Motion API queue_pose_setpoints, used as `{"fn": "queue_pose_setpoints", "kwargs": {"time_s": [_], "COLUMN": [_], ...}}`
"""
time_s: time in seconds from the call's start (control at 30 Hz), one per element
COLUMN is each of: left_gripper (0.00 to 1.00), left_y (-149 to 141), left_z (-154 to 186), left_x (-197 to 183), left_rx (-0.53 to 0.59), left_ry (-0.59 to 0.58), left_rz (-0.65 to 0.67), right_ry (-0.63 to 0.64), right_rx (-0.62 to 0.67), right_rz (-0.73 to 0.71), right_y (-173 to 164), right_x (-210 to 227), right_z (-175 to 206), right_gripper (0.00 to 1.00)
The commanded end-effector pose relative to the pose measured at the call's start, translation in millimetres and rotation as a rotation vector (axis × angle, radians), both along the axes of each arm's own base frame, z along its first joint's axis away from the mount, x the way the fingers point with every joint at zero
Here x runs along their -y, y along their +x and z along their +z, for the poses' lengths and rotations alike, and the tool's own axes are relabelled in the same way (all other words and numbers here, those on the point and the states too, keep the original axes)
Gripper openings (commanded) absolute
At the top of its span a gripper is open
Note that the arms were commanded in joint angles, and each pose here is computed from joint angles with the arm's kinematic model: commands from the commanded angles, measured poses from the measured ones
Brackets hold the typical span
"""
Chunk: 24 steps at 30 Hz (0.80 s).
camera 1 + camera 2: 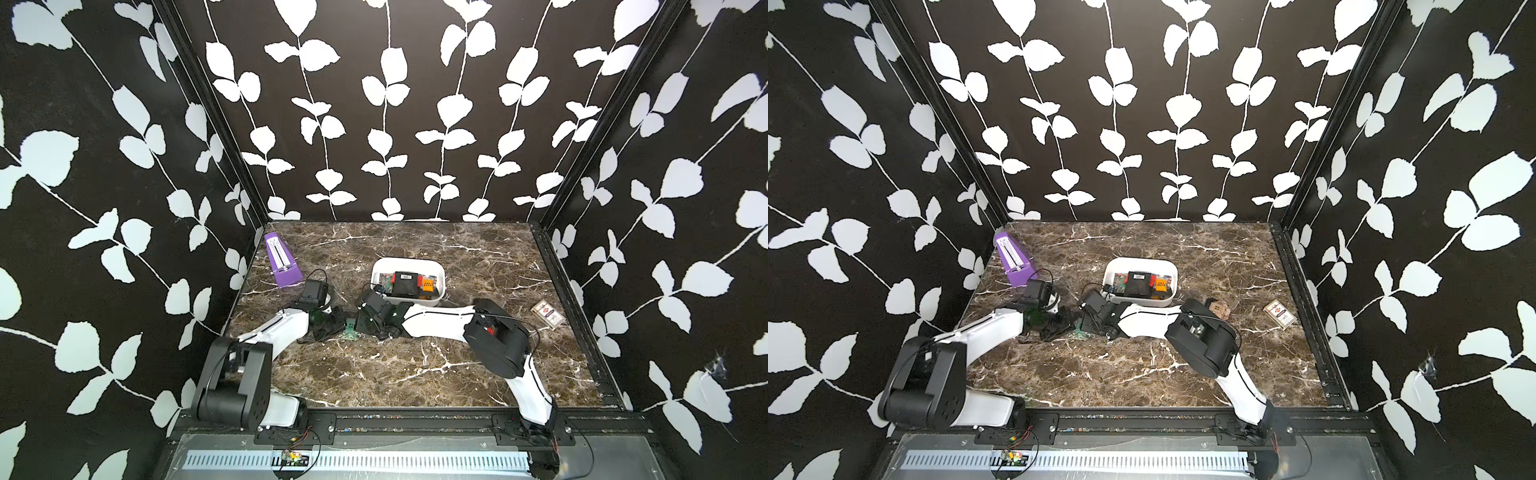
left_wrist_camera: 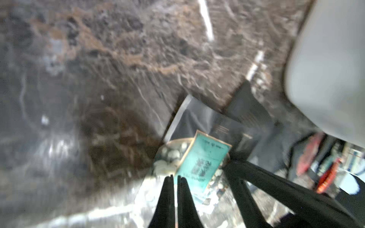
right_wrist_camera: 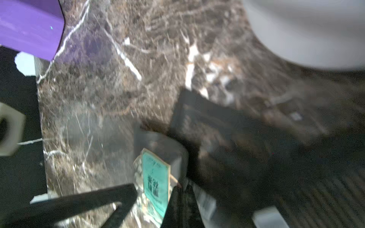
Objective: Put the tea bags into the storage box
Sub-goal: Pick up the tea bag from the center of the board, then place the tea bag in the storage box.
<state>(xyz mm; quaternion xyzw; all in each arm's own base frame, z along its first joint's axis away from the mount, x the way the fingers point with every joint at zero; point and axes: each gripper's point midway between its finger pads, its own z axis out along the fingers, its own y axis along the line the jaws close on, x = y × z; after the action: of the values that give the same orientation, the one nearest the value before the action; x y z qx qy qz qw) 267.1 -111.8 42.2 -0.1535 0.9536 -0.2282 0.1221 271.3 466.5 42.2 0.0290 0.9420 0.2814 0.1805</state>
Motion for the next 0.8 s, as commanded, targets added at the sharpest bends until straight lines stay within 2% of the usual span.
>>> {"fn": "queue_pose_setpoints", "kwargs": {"time_s": [0.0,0.1,0.17,0.3,0.37,0.4,0.5,0.77], "left_gripper": [0.00,0.00,0.00,0.00,0.00,0.00,0.00,0.01], "left_y": [-15,-16,-14,-5,1,4,12,32], "left_z": [21,43,58,76,79,78,74,64], "left_x": [1,-1,-1,4,10,12,19,25], "left_rx": [-0.002,0.048,0.100,0.150,0.157,0.149,0.124,0.094], "left_ry": [-0.035,-0.032,-0.041,-0.080,-0.111,-0.123,-0.151,-0.153], "left_rz": [0.001,0.004,0.010,0.013,0.007,0.005,-0.006,-0.012], "right_ry": [0.019,0.026,0.002,-0.011,-0.057,-0.045,-0.040,-0.053], "right_rx": [0.064,0.115,0.134,0.224,0.264,0.285,0.305,0.290], "right_rz": [0.017,0.028,0.020,-0.033,-0.060,-0.078,-0.137,-0.260], "right_y": [-17,-32,-40,-35,-24,-18,8,85], "right_x": [9,21,42,73,92,101,126,167], "right_z": [39,72,80,117,131,146,160,147], "right_gripper": [0.00,0.00,0.00,0.00,0.00,0.00,0.00,0.00]}}
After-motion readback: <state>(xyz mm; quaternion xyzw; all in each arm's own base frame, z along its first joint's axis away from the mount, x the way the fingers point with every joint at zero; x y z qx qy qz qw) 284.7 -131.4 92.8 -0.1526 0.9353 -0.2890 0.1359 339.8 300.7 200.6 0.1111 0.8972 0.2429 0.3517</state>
